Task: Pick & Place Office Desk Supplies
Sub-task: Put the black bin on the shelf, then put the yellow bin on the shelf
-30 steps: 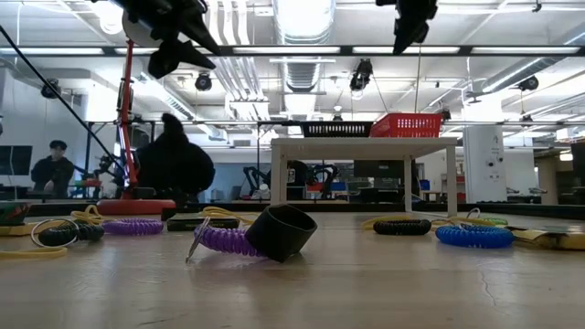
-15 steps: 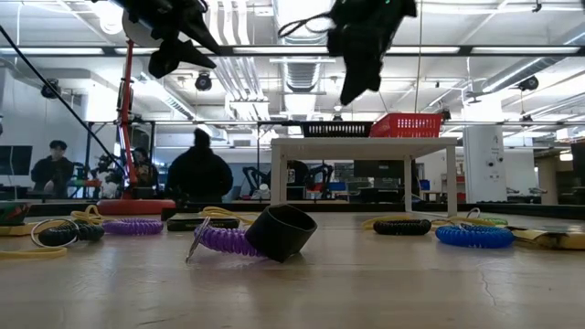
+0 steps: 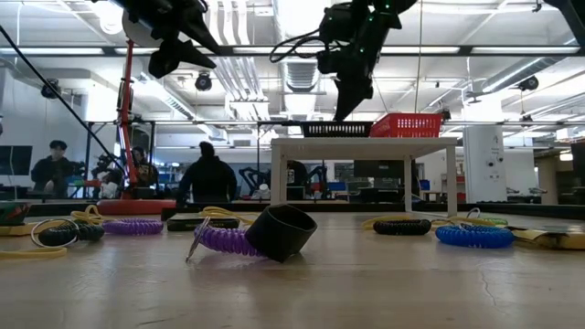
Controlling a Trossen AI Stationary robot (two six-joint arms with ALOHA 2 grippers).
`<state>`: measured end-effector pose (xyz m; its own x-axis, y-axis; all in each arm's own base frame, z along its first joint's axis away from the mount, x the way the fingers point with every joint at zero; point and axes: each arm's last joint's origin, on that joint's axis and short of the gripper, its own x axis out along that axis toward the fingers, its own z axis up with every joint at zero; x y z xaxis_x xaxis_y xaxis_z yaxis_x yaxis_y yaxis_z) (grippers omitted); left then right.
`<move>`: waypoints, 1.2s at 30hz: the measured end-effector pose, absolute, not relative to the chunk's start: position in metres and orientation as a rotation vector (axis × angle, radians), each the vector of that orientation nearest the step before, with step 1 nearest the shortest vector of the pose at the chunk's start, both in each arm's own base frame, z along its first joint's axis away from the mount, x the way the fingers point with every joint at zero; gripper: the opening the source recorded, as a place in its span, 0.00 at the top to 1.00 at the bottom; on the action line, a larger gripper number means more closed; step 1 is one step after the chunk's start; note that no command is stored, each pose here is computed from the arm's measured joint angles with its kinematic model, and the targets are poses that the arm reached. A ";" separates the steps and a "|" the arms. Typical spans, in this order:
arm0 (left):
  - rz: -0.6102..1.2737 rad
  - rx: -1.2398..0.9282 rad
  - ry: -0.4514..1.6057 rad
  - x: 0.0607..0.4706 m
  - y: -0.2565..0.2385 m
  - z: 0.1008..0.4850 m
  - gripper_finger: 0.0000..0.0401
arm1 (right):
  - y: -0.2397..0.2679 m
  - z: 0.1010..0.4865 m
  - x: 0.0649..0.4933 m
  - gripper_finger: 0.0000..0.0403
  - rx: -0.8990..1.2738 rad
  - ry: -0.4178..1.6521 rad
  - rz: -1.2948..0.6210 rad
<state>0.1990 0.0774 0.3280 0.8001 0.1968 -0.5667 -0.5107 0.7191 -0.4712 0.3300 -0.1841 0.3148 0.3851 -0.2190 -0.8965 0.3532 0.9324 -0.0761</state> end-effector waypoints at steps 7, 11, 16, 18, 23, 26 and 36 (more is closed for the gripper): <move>0.411 -0.662 0.511 0.199 0.077 0.328 0.66 | -0.191 0.313 0.328 0.92 0.140 1.124 -0.392; 0.411 -0.662 0.511 0.199 0.077 0.328 0.66 | -0.193 0.313 0.327 0.92 0.135 1.128 -0.413; 0.411 -0.662 0.511 0.199 0.077 0.328 0.66 | -0.194 0.313 0.326 0.92 0.122 1.135 -0.441; 0.411 -0.662 0.511 0.199 0.077 0.328 0.66 | -0.195 0.312 0.326 0.92 0.119 1.137 -0.449; 0.411 -0.662 0.512 0.199 0.077 0.328 0.66 | -0.193 0.316 0.324 0.92 0.131 1.124 -0.459; 0.411 -0.661 0.512 0.199 0.077 0.328 0.66 | -0.184 0.327 0.321 0.92 0.152 1.103 -0.441; 0.410 -0.659 0.513 0.199 0.077 0.328 0.66 | -0.132 0.382 0.259 0.92 0.278 1.132 -0.295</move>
<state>0.1990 0.0773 0.3279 0.7994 0.1961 -0.5679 -0.5107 0.7197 -0.4703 0.2592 -0.1324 0.3824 0.3941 -0.0897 -0.9147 0.3679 0.9274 0.0675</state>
